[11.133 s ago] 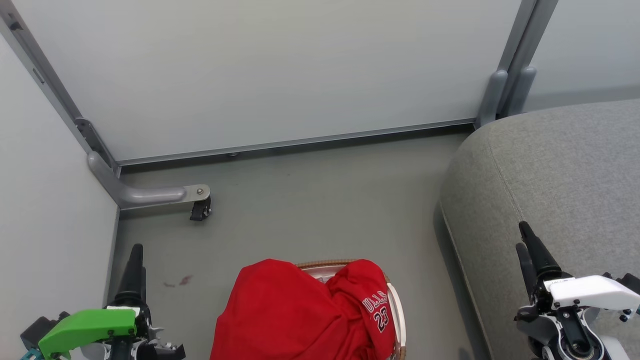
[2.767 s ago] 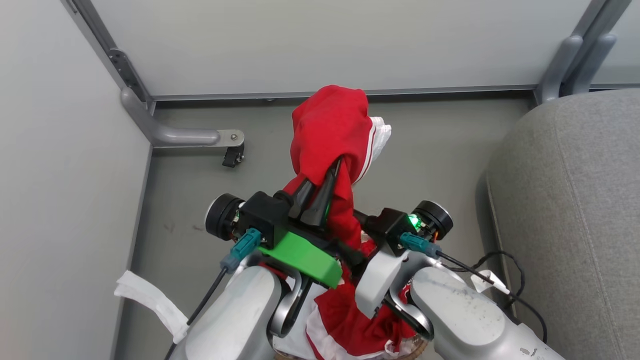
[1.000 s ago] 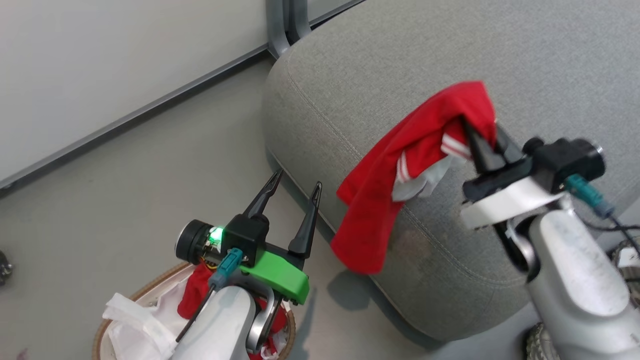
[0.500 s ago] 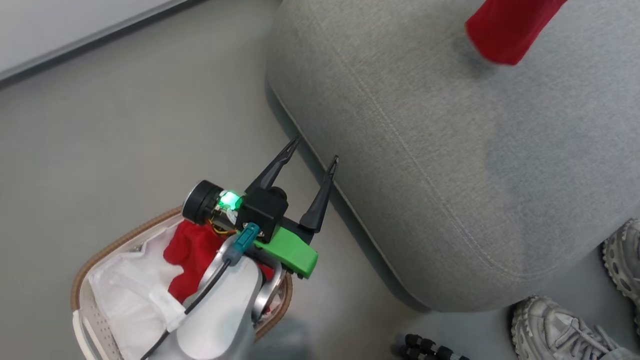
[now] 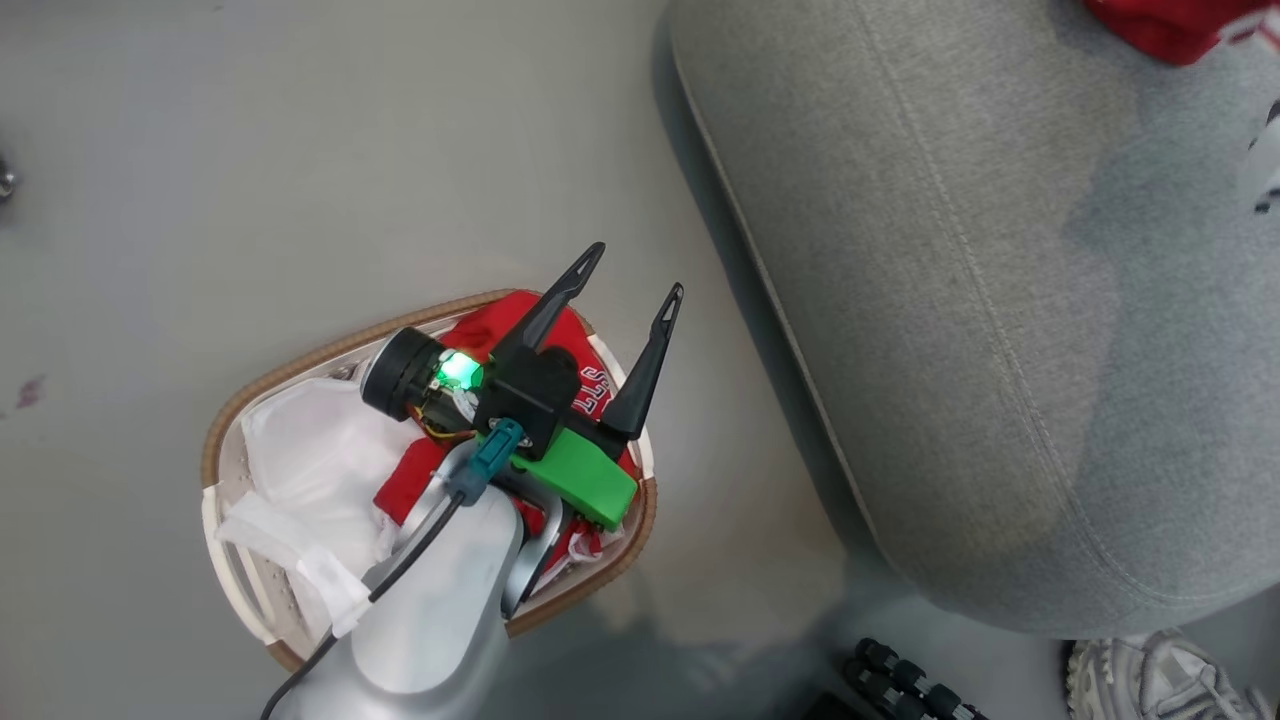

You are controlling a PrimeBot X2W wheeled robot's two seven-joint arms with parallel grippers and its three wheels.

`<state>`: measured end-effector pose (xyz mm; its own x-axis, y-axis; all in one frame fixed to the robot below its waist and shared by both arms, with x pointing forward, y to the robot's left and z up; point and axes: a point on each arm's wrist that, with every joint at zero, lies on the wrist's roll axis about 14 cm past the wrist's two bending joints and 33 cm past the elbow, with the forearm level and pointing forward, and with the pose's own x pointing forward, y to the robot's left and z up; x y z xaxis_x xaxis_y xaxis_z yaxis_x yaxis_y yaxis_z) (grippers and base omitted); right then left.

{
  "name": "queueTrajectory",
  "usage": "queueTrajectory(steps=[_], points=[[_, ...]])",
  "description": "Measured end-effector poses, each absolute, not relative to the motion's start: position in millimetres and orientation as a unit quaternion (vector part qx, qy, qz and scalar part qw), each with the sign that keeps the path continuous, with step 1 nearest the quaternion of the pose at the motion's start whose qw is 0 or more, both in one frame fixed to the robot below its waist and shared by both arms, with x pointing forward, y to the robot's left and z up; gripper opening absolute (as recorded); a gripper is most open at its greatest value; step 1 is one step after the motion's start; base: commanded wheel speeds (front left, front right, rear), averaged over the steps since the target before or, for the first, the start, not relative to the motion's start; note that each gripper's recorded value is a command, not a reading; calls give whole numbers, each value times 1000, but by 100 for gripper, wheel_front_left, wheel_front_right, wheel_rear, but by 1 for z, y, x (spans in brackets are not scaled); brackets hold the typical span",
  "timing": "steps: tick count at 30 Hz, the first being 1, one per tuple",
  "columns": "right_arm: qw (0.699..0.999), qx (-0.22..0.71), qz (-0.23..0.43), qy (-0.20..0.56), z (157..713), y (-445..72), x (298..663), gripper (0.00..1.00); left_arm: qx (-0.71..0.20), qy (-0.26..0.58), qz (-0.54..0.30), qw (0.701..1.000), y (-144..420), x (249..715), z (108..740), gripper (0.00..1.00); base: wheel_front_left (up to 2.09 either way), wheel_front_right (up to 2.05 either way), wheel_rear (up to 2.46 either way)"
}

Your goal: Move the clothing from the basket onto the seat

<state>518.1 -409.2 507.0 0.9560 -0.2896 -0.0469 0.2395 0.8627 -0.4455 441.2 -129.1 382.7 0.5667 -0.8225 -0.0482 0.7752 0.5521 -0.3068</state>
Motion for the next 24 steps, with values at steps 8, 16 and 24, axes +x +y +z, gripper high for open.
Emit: queueTrajectory(steps=[8,16,24], points=[[958,-171,-161,163,422,-411,443,43,-121,106,-421,893,-104,442,381,100,0,0,0],[958,-129,-199,159,423,-408,384,100,-117,97,-402,903,-91,430,403,100,0,0,0],[976,-100,-187,56,473,-377,395,100,-114,75,-366,920,-71,427,428,100,0,0,0]])
